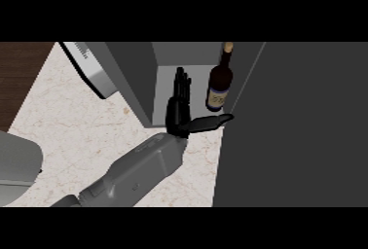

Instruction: Pick up the wine, place it into the cabinet and close the cabinet

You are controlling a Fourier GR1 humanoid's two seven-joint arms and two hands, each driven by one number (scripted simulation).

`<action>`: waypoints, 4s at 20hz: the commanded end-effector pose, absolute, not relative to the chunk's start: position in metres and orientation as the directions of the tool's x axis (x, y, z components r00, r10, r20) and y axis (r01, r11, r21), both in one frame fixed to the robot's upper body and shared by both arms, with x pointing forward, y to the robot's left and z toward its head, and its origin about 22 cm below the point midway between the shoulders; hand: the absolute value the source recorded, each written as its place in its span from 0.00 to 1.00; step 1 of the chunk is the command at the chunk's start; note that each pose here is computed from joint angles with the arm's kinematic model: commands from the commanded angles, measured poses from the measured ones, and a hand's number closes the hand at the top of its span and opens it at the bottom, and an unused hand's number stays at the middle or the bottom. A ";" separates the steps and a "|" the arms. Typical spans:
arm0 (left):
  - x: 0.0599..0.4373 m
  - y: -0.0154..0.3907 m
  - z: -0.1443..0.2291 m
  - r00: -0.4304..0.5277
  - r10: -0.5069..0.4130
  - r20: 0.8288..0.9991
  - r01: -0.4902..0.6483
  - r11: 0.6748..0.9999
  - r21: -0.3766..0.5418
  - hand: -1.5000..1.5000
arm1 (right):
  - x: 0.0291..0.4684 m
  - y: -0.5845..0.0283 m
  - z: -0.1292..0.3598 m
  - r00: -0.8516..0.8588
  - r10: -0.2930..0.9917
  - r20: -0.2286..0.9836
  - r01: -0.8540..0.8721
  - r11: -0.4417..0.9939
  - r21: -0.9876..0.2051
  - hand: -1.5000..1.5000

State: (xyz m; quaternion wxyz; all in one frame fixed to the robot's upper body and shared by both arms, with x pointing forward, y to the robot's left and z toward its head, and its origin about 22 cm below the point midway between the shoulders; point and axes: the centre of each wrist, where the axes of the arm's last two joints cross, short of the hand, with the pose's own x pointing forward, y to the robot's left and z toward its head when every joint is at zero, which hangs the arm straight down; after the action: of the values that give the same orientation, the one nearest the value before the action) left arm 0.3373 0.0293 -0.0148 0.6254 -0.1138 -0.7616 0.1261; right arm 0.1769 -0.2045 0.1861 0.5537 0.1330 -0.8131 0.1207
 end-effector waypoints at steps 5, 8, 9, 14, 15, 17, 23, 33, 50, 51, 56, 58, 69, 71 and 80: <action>0.323 0.021 0.001 -0.240 0.323 0.916 0.061 0.946 -0.318 0.00 | 0.184 -0.204 0.174 -0.350 -0.053 0.935 -0.331 0.941 -0.071 0.00; 0.293 0.039 -0.025 -0.232 0.335 0.913 0.092 0.942 -0.322 0.00 | 0.171 -0.208 0.187 -0.348 -0.063 0.935 -0.300 0.953 -0.048 0.00; 0.298 0.054 -0.020 -0.206 0.355 0.912 0.116 0.934 -0.337 0.00 | 0.189 -0.195 0.185 -0.348 -0.063 0.935 -0.313 0.948 -0.053 0.00; 0.295 0.066 -0.001 -0.229 0.368 0.901 0.199 0.924 -0.327 0.00 | 0.172 -0.226 0.196 -0.371 -0.049 0.928 -0.299 0.952 -0.069 0.00; 0.263 0.078 -0.028 -0.211 0.369 0.905 0.206 0.922 -0.328 0.00 | 0.179 -0.197 0.195 -0.368 -0.038 0.929 -0.282 0.956 -0.073 0.00; 0.280 0.086 -0.008 -0.227 0.349 0.909 0.222 0.927 -0.301 0.00 | 0.168 -0.201 0.186 -0.370 -0.045 0.928 -0.285 0.956 -0.067 0.00; 0.236 0.115 0.014 -0.245 0.357 0.902 0.272 0.918 -0.289 0.00 | 0.160 -0.219 0.195 -0.352 -0.073 0.933 -0.352 0.934 -0.060 0.00; 0.201 0.179 0.035 -0.206 0.394 0.896 0.360 0.882 -0.304 1.00 | 0.139 -0.212 0.196 -0.368 0.015 0.930 -0.563 0.792 -0.235 1.00; 0.156 0.300 0.059 -0.273 0.402 0.874 0.246 0.907 -0.340 0.00 | 0.117 -0.113 0.191 -0.237 -0.115 0.965 -0.809 0.574 -0.130 1.00; 0.167 0.307 0.063 -0.252 0.409 0.877 0.244 0.904 -0.352 0.00 | 0.109 -0.110 0.198 -0.225 -0.090 0.970 -0.834 0.533 -0.144 1.00; 0.146 0.344 0.044 -0.276 0.373 0.886 0.174 0.926 -0.335 0.00 | 0.104 -0.079 0.195 -0.209 -0.057 0.976 -0.839 0.523 -0.149 1.00; 0.154 0.357 0.059 -0.287 0.381 0.879 0.167 0.923 -0.346 0.00 | 0.105 -0.063 0.189 -0.229 -0.056 0.972 -0.835 0.524 -0.166 1.00; 0.137 0.403 0.053 -0.288 0.360 0.888 0.190 0.930 -0.315 0.00 | 0.138 -0.038 0.202 -0.328 -0.152 0.932 -0.687 0.715 -0.125 1.00; 0.143 0.404 0.066 -0.301 0.360 0.883 0.203 0.929 -0.310 0.00 | 0.151 -0.030 0.204 -0.333 -0.129 0.934 -0.667 0.732 -0.137 1.00; 0.128 0.432 0.072 -0.289 0.371 0.883 0.202 0.925 -0.322 0.00 | 0.224 0.001 0.251 -0.345 -0.089 0.934 -0.552 0.825 -0.125 1.00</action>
State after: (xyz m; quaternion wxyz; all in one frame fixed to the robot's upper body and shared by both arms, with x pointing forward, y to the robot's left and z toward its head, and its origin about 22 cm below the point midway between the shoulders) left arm 0.1323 0.4214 0.0656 0.5940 -0.1634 -0.7848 0.0674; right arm 0.1960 -0.0172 0.2302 0.5307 0.2159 -0.7877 0.2263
